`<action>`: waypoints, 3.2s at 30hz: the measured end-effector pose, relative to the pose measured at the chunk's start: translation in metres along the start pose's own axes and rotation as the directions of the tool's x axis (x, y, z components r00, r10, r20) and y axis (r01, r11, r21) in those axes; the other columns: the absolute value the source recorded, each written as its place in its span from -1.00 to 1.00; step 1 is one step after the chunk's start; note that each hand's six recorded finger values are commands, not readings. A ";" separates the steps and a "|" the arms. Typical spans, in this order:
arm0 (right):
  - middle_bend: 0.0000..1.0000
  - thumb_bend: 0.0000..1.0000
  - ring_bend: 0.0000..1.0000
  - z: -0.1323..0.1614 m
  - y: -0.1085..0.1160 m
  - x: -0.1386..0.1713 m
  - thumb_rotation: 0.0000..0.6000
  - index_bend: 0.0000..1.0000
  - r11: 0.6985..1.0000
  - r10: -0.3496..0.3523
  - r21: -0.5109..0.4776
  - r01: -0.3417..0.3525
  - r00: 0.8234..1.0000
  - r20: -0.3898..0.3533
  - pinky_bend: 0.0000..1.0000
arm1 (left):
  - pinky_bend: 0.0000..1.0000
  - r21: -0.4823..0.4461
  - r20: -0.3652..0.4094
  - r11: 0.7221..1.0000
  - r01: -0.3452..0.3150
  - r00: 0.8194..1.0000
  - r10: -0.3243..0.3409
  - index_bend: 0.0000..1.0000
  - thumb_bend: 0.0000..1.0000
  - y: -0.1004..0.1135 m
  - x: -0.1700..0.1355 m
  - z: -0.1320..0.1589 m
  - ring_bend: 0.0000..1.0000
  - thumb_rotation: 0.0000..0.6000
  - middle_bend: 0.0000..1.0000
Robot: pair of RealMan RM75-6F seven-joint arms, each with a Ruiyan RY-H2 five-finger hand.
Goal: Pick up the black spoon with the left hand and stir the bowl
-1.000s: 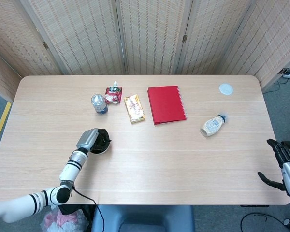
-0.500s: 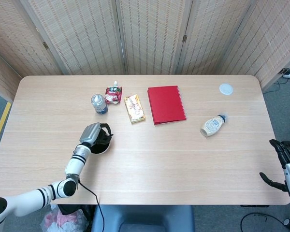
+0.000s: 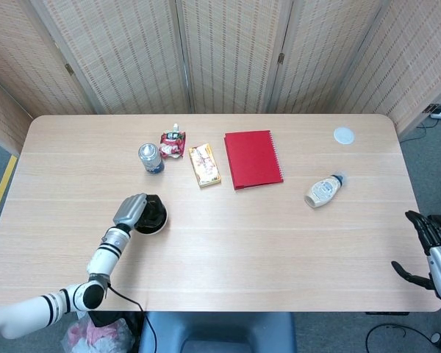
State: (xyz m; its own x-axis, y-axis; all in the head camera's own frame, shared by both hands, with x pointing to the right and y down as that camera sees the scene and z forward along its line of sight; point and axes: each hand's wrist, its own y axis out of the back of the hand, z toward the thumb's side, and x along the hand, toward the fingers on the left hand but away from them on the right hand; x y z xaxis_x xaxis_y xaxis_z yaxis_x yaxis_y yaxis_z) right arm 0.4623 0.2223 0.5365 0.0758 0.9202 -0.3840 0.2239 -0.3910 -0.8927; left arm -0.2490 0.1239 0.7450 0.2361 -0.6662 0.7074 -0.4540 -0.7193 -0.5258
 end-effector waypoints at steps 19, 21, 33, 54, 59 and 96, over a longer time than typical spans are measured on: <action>-0.82 -0.77 -0.72 -0.002 0.001 0.003 1.00 -1.00 1.000 -0.006 -0.003 0.006 1.000 0.013 -0.84 | 1.00 -0.007 -0.024 0.999 -0.038 0.999 0.038 0.39 0.01 0.001 0.025 0.007 0.76 1.00 0.88; -0.82 -0.77 -0.72 -0.002 0.001 0.003 1.00 -1.00 1.000 -0.005 -0.004 0.005 1.000 0.011 -0.84 | 1.00 -0.010 -0.039 0.999 -0.046 0.998 0.046 0.39 0.01 0.005 0.024 0.001 0.76 1.00 0.88; -0.82 -0.76 -0.72 0.003 -0.004 -0.002 1.00 -1.00 1.000 0.007 -0.002 -0.007 1.000 -0.006 -0.84 | 1.00 -0.022 -0.035 1.000 -0.022 0.999 0.022 0.39 0.01 0.006 -0.003 -0.013 0.76 1.00 0.88; -0.82 -0.77 -0.72 0.001 -0.002 0.000 1.00 -1.00 1.000 0.000 -0.004 0.001 1.000 0.003 -0.84 | 1.00 -0.028 -0.036 0.999 -0.039 0.999 0.038 0.39 0.01 0.004 0.025 0.005 0.75 1.00 0.88; -0.82 -0.77 -0.72 0.002 -0.003 -0.001 1.00 -1.00 1.000 0.002 -0.003 -0.002 1.000 -0.005 -0.84 | 1.00 -0.030 -0.056 0.998 -0.051 0.997 0.049 0.39 0.01 0.012 0.020 -0.005 0.75 1.00 0.88; -0.82 -0.77 -0.71 0.000 -0.002 0.004 1.00 -1.00 1.000 -0.006 -0.006 0.006 1.000 0.004 -0.84 | 1.00 -0.034 -0.034 0.998 -0.049 0.998 0.048 0.38 0.01 0.012 0.016 0.001 0.75 1.00 0.88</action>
State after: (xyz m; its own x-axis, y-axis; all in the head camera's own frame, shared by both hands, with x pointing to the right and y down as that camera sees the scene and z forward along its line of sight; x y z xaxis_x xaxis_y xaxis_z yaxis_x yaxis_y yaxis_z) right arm 0.4625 0.2265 0.5372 0.0702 0.9226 -0.3793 0.2307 -0.3849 -0.8937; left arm -0.2500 0.1044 0.7502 0.1843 -0.6930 0.6969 -0.4940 -0.6783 -0.5439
